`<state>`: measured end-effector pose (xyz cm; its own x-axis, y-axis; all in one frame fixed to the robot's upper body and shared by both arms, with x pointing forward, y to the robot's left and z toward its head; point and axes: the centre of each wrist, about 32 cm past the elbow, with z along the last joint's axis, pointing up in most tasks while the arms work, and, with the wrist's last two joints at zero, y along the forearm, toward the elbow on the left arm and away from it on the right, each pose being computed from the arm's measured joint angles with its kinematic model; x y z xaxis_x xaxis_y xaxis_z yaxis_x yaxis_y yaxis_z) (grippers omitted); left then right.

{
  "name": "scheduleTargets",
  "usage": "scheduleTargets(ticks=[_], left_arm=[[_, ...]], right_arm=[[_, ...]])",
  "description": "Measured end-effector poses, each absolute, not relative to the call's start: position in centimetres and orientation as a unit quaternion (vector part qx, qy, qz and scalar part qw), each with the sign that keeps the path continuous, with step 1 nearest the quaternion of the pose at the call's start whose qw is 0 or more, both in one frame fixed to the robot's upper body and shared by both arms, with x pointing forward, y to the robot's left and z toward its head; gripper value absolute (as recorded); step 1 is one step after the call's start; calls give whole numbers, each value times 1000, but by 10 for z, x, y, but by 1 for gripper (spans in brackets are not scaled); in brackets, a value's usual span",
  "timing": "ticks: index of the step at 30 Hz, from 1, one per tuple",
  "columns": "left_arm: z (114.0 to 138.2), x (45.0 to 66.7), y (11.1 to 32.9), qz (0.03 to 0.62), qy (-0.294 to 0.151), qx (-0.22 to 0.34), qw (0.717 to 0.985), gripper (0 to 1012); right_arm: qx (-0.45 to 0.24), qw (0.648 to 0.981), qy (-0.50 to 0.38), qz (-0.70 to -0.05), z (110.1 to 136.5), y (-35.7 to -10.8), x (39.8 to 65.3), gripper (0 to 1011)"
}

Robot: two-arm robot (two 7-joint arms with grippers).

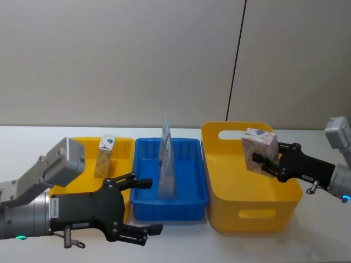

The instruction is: Bimanual collaborative sorting of washing and personal care products

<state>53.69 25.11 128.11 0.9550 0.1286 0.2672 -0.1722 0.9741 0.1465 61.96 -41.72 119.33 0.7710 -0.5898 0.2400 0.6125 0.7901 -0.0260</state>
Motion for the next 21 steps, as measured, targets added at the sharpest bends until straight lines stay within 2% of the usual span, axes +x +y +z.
scheduleTargets(ticks=[12, 21], left_arm=[[1281, 537, 251, 76, -129, 84, 985, 1001], [1281, 537, 251, 76, -129, 84, 985, 1001]], right_arm=[[-47, 921, -109, -372, 1189, -415, 618, 360], [-50, 913, -95, -394, 1190, -401, 623, 359]])
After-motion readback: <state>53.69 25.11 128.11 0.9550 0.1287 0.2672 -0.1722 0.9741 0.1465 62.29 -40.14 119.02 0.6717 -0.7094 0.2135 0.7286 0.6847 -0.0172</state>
